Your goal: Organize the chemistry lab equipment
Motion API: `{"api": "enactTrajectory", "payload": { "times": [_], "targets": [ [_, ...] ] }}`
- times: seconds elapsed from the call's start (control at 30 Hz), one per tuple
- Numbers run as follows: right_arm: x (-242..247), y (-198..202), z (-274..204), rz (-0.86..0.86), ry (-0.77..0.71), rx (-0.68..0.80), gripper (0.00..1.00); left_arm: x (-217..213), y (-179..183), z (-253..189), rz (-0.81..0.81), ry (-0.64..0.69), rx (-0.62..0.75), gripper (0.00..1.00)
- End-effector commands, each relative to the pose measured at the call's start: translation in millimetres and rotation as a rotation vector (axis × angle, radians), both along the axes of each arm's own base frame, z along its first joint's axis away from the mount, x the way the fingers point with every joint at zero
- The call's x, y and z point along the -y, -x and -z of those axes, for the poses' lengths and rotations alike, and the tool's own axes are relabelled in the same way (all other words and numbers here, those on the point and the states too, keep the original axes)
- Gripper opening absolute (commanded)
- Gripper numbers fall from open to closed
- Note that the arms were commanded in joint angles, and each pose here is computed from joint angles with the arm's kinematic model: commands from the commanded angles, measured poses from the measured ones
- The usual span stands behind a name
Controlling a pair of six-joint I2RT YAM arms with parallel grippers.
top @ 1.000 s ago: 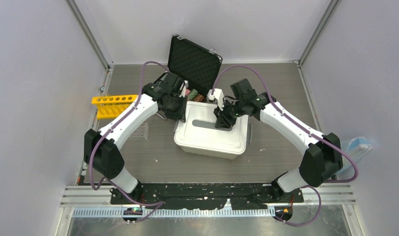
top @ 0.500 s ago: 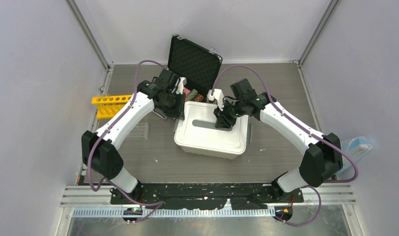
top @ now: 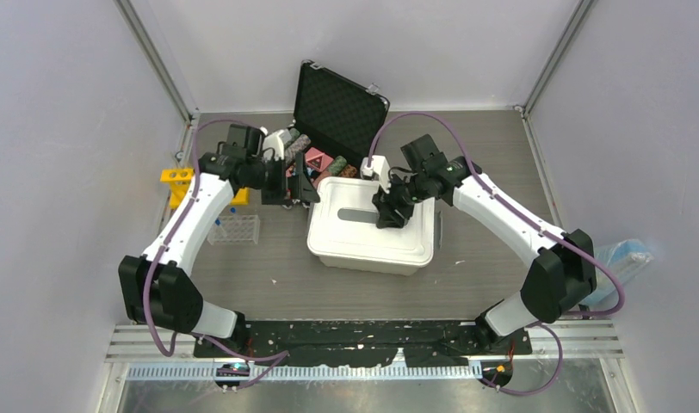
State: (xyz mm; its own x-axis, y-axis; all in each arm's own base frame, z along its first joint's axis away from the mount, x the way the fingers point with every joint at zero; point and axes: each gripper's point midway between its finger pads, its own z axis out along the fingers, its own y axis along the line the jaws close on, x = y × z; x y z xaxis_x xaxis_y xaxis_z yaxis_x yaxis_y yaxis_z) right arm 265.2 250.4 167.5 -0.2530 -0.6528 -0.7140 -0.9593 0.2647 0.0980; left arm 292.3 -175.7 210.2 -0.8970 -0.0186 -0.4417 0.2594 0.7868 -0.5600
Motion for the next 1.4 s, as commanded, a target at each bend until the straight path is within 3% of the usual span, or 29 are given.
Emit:
{"api": "enactTrajectory", "payload": {
  "times": [0.0,0.17,0.27,0.47,0.77,0.93,1.1,1.27,1.3,1.37],
  "targets": [
    [12,-15,-2,0.045,0.057,0.024,0.57,17,5,-13,0.098,0.150,0.061,1.00],
    [34,-19,-69,0.215,-0.094,0.005,0.86,18,2,-2,0.088,0.195,0.041,1.00],
    [68,-16,-84,0.378,-0.159,-0.086,0.95,25,-2,5,0.096,0.276,0.003,0.99],
    [124,-6,-56,0.649,-0.180,-0.252,0.99,34,-1,18,0.059,0.373,-0.037,1.00],
    [148,0,10,0.781,-0.149,-0.490,0.99,31,5,54,0.028,0.298,-0.119,1.00],
    [135,0,28,0.747,-0.199,-0.605,0.89,37,10,70,0.057,0.324,-0.139,1.00],
    [129,8,42,0.721,-0.211,-0.688,0.69,53,14,75,0.096,0.417,-0.184,1.00],
    [130,6,47,0.724,-0.196,-0.698,0.53,57,15,59,0.095,0.456,-0.126,1.00],
    [131,4,47,0.727,-0.191,-0.689,0.51,58,17,54,0.097,0.466,-0.127,0.96],
    [133,2,46,0.735,-0.177,-0.676,0.49,59,21,49,0.090,0.468,-0.159,0.75]
  ]
}}
